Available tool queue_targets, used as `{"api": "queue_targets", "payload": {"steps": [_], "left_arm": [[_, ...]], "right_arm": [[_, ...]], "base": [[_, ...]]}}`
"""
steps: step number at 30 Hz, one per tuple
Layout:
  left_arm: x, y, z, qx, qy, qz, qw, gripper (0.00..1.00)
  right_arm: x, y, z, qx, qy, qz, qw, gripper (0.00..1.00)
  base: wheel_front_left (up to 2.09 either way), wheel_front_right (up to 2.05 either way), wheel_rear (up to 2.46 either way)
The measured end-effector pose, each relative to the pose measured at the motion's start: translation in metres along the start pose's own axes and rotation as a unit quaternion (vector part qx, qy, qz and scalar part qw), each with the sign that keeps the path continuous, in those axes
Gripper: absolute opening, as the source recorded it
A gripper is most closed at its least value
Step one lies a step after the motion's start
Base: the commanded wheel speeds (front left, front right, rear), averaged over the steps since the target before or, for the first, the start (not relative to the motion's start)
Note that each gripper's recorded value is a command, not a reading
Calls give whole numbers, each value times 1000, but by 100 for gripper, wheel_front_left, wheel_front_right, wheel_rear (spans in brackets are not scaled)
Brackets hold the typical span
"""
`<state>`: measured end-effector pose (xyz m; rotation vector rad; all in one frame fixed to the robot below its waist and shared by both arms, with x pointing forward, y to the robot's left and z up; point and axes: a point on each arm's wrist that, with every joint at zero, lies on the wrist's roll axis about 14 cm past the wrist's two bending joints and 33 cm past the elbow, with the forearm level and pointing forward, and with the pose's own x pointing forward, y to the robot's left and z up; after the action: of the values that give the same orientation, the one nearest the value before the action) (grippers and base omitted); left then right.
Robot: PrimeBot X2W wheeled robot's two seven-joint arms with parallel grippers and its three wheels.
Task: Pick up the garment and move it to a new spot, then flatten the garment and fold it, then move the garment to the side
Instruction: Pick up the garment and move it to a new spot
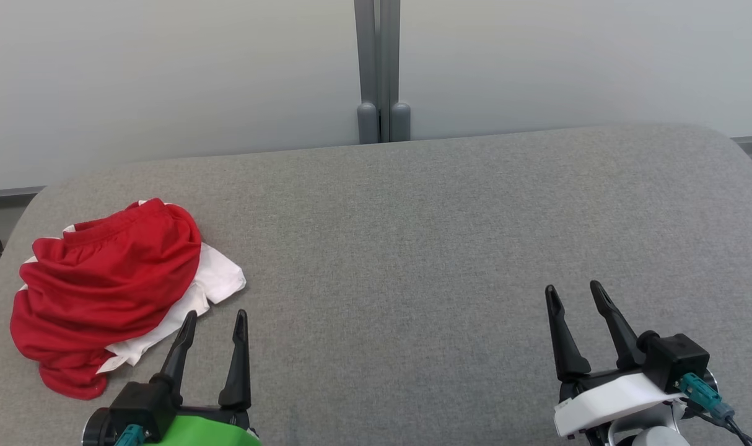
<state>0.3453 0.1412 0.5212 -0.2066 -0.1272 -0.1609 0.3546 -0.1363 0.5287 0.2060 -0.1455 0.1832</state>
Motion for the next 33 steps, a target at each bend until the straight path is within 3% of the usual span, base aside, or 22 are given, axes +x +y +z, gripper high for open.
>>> {"api": "queue_targets", "payload": {"steps": [13,33], "left_arm": [[-14,19,1,-2,-1,35,999,100],[-93,100,21,21,-28,196,980,100]], "right_arm": [[3,17,-13,3,19,28,999,100],[28,105,-33,27,48,162,985,100]], "base": [[0,0,0],[0,0,0]]}}
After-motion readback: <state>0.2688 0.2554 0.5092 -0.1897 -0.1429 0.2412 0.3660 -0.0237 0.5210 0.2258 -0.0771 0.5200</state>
